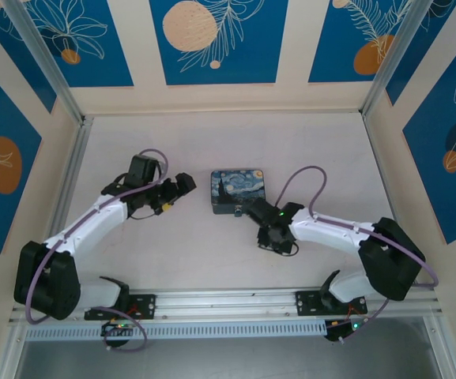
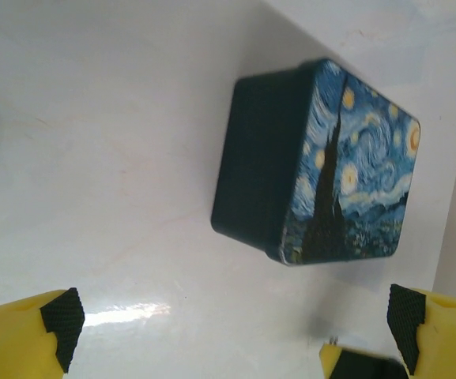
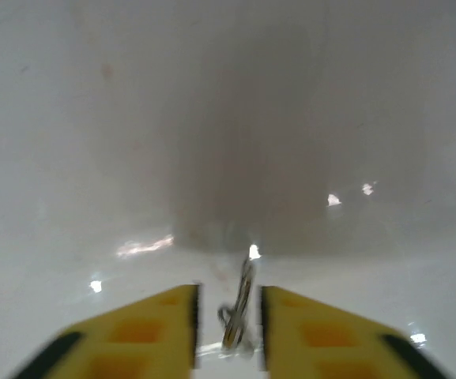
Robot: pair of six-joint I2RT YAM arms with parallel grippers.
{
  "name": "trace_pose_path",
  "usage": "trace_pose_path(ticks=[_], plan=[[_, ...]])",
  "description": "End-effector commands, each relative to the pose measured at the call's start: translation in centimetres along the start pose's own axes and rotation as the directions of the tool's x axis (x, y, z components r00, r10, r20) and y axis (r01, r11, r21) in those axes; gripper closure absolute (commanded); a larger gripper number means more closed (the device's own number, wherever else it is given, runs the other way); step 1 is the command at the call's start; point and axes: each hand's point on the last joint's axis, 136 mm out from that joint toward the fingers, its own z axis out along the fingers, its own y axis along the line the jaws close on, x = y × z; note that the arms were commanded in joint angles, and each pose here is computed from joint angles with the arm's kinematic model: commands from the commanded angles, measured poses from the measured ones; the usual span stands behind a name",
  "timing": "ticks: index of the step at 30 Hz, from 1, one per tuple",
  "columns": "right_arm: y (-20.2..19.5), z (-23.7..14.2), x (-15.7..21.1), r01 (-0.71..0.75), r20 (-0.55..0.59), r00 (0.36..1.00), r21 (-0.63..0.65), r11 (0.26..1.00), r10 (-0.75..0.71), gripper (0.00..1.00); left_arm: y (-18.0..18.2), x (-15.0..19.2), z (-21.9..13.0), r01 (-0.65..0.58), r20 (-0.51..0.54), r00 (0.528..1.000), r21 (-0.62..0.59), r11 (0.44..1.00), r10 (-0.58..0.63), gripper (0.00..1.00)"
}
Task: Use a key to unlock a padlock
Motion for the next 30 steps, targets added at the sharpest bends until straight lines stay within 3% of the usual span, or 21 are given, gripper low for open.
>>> trace_pose_path(ticks=[1,8,18,30], plan=[[-0.6,-0.9,-0.4,0.043,-0.007,0.999,-0.073,0.996,-0.043,0.28,-2.0,-0.2,0.7,-0.019,0.013,1.0,0.016,1.0,0.019,0.0],[-2.7,-2.8,-2.1,-0.116,0.019,0.992,-0.169,0.979,0.121,0.27,-3.4,0.6,2.6,-0.047,-0.005,0.999,-0.003,0.999,0.047,0.0],[0.1,-2.8,-3.2,-0.097,-0.009,0.995,-0.276,0.956,0.099,0.34,-3.9,0.5,3.7,-0.067,-0.024,0.998,-0.022,0.998,0.066,0.0],[1.6,-0.9,-4.3,-0.096,-0.04,0.995,-0.243,0.965,0.089,0.35,-3.9,0.8,3.8,-0.072,-0.027,0.997,-0.026,0.997,0.071,0.0]])
